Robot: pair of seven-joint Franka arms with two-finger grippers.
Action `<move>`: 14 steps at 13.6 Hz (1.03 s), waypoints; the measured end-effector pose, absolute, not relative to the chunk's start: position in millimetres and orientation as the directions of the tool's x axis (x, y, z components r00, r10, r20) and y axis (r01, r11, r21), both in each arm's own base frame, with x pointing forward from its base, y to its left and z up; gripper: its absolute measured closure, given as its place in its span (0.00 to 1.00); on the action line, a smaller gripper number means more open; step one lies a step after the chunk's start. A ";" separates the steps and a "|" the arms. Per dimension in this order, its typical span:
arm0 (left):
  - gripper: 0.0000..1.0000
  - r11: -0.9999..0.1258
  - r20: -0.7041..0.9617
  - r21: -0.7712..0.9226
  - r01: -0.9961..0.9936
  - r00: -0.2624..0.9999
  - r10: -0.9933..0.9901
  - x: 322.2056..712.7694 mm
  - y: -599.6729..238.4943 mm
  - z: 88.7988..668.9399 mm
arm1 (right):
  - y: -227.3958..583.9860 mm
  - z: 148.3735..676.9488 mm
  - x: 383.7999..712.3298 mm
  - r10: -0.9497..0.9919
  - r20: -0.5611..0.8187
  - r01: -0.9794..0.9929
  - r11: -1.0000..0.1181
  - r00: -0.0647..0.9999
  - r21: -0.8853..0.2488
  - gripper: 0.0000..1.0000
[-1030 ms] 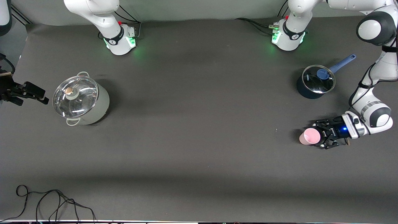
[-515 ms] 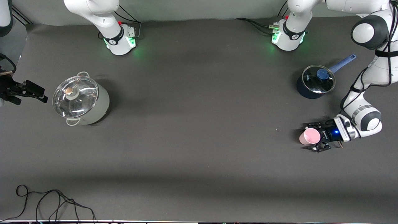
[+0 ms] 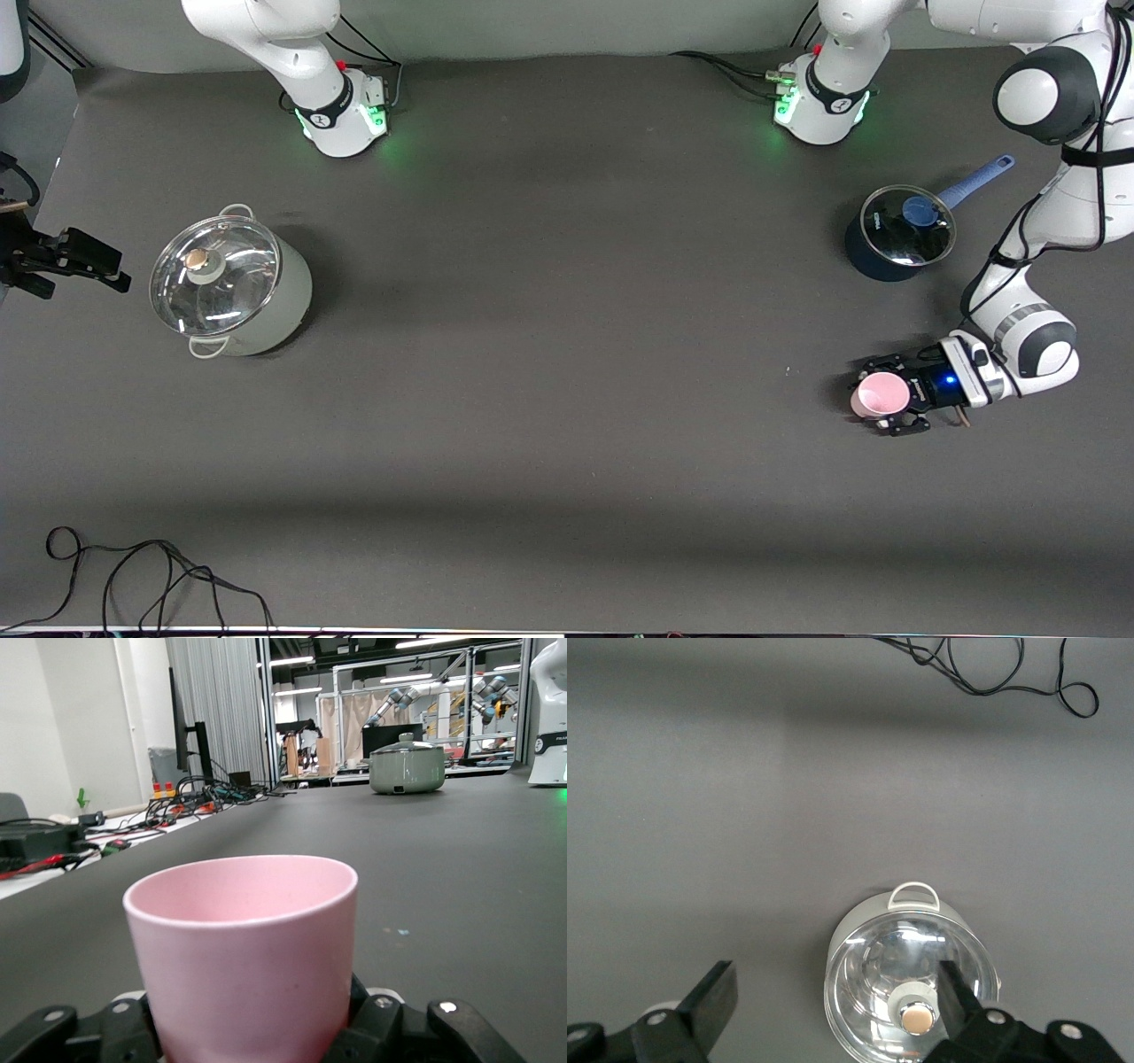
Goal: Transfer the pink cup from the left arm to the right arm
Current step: 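Lift the pink cup with the left gripper toward the table middle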
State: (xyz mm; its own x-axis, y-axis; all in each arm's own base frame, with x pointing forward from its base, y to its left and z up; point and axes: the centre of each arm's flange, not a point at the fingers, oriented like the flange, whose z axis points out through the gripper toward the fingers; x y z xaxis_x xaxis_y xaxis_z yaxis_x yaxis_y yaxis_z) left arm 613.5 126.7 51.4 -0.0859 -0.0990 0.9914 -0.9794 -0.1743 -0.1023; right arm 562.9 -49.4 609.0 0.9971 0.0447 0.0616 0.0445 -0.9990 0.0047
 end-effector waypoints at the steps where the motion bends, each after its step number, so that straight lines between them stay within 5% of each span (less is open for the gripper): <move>1: 0.35 -0.174 0.991 -0.116 -0.978 -0.102 -0.090 622.6 111.7 57.3 | -48.9 609.5 562.9 0.045 0.062 0.045 -0.999 0.997 0.005 0.00; 5: 0.36 -0.182 0.981 -0.183 -0.966 -0.168 -0.095 675.8 21.6 100.6 | -44.6 607.9 561.3 0.053 0.043 0.053 -0.999 0.998 0.002 0.00; 14: 0.36 -0.355 0.986 -0.109 -0.929 -0.054 -0.160 752.2 -222.8 223.6 | -42.0 608.3 561.2 0.057 0.042 0.057 -0.998 0.997 0.002 0.00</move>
